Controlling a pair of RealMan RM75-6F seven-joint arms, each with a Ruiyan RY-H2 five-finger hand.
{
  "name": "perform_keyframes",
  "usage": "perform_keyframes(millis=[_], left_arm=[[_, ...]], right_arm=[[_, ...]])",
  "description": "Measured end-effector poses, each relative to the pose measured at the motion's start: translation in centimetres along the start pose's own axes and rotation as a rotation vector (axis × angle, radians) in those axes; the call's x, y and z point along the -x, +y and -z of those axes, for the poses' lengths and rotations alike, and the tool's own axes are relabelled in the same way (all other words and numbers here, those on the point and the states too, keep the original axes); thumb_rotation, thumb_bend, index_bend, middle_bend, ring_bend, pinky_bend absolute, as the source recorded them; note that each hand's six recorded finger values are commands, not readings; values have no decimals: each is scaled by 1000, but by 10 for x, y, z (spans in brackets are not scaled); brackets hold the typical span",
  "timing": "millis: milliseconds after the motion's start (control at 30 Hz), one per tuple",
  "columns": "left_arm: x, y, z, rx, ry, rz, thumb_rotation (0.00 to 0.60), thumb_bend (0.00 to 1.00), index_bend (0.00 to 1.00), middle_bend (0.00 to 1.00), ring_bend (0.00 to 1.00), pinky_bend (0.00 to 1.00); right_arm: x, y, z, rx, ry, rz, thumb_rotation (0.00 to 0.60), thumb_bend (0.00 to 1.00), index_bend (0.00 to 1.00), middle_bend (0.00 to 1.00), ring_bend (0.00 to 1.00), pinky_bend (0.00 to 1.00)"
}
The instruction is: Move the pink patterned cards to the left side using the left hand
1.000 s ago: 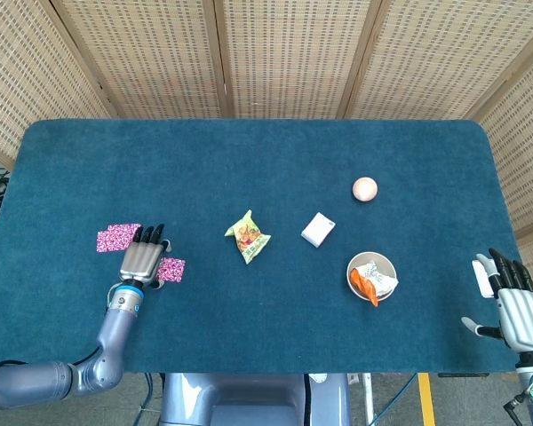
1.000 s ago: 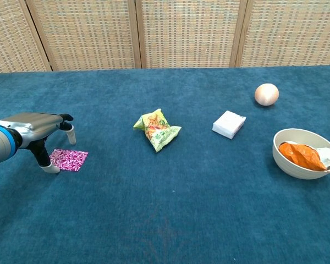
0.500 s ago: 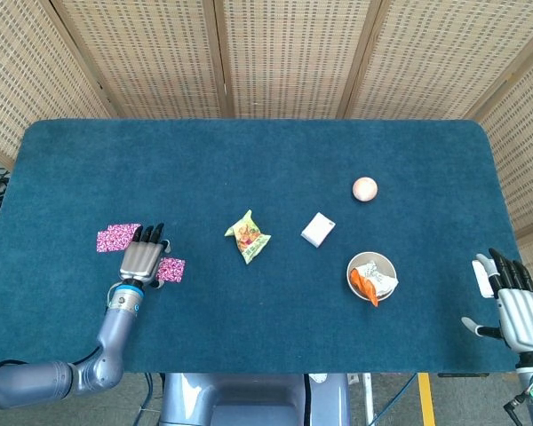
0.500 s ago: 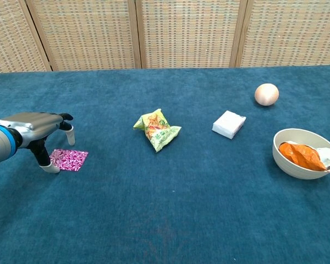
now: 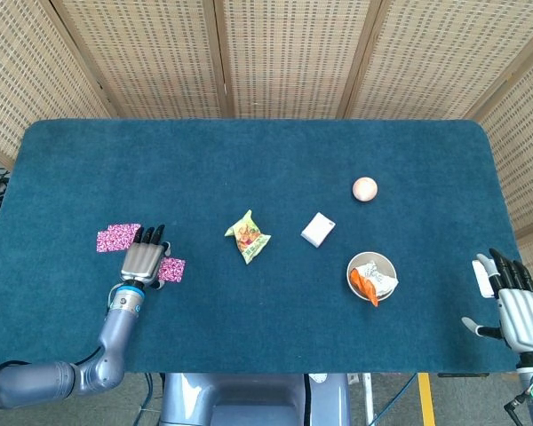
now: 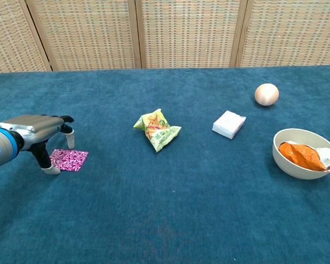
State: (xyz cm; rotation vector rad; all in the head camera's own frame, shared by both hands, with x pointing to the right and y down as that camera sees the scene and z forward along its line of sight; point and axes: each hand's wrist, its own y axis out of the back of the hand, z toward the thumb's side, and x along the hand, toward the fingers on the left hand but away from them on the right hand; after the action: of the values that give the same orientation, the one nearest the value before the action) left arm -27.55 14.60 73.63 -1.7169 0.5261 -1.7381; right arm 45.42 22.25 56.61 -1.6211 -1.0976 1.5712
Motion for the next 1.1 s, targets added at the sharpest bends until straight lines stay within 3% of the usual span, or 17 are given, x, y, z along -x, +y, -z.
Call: perform_keyframes(millis=[1100], left_arm=[[0,-7,1,-6,8,14,600,211,431,0,0,0]], right_arm=[[-1,0,0,1,-1,-2,600,131,0,0,0,0]])
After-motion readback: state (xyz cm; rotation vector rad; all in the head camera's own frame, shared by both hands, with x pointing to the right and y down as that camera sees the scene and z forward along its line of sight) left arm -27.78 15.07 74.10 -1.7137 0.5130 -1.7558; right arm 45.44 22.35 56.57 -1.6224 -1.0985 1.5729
